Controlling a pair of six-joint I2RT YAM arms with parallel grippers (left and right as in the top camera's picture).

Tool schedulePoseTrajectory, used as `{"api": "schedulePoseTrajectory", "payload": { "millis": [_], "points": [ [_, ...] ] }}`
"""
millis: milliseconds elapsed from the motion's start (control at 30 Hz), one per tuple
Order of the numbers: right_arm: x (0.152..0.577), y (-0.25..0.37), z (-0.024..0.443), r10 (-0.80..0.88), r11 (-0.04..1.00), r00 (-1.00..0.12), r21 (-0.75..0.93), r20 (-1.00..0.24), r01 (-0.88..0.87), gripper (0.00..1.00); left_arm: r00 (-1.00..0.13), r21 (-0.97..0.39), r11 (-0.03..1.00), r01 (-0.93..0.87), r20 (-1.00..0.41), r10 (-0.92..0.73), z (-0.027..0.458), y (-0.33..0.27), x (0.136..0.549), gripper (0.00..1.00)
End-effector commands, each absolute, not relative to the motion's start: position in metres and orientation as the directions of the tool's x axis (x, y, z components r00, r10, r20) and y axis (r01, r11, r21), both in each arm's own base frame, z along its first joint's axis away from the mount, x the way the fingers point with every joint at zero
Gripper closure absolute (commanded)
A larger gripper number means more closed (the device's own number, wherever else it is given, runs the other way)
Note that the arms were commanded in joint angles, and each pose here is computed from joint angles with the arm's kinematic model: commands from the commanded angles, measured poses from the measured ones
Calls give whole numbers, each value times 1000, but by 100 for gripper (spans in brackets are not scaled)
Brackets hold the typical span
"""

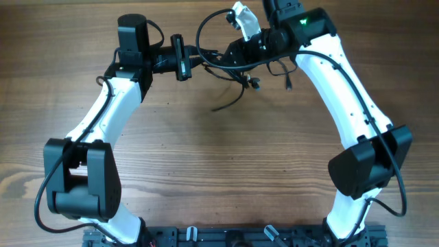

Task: Untangle cables

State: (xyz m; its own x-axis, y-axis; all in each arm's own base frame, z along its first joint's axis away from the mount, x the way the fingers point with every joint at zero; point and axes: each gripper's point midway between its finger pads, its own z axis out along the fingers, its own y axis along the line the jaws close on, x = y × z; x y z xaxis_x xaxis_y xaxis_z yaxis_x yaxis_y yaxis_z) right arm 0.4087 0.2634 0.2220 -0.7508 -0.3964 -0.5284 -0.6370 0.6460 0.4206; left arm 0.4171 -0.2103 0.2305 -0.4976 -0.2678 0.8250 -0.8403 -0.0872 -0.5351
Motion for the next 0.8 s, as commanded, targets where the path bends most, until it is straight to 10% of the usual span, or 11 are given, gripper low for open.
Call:
{"api": "schedulePoseTrajectory", "payload": {
  "millis": [0,133,367,767],
  "points": [
    [422,258,203,-351,714,-804,418,-481,-562,83,-497,-525,-78,-847,836,-232,241,-213,413,96],
    [426,259,206,-256,749,-859,471,-444,-466,96,-577,-631,-87,-771,749,-325,233,-208,427,90],
    [427,223,247,30,878,-905,444,-423,-178,96,-934,-954,257,-152,54,-353,210,-200,432,37],
    [407,223,263,67,858,-922,493,-380,-141,96,-964,-909,399,116,-200,-177,193,-245,406,35]
  ]
}}
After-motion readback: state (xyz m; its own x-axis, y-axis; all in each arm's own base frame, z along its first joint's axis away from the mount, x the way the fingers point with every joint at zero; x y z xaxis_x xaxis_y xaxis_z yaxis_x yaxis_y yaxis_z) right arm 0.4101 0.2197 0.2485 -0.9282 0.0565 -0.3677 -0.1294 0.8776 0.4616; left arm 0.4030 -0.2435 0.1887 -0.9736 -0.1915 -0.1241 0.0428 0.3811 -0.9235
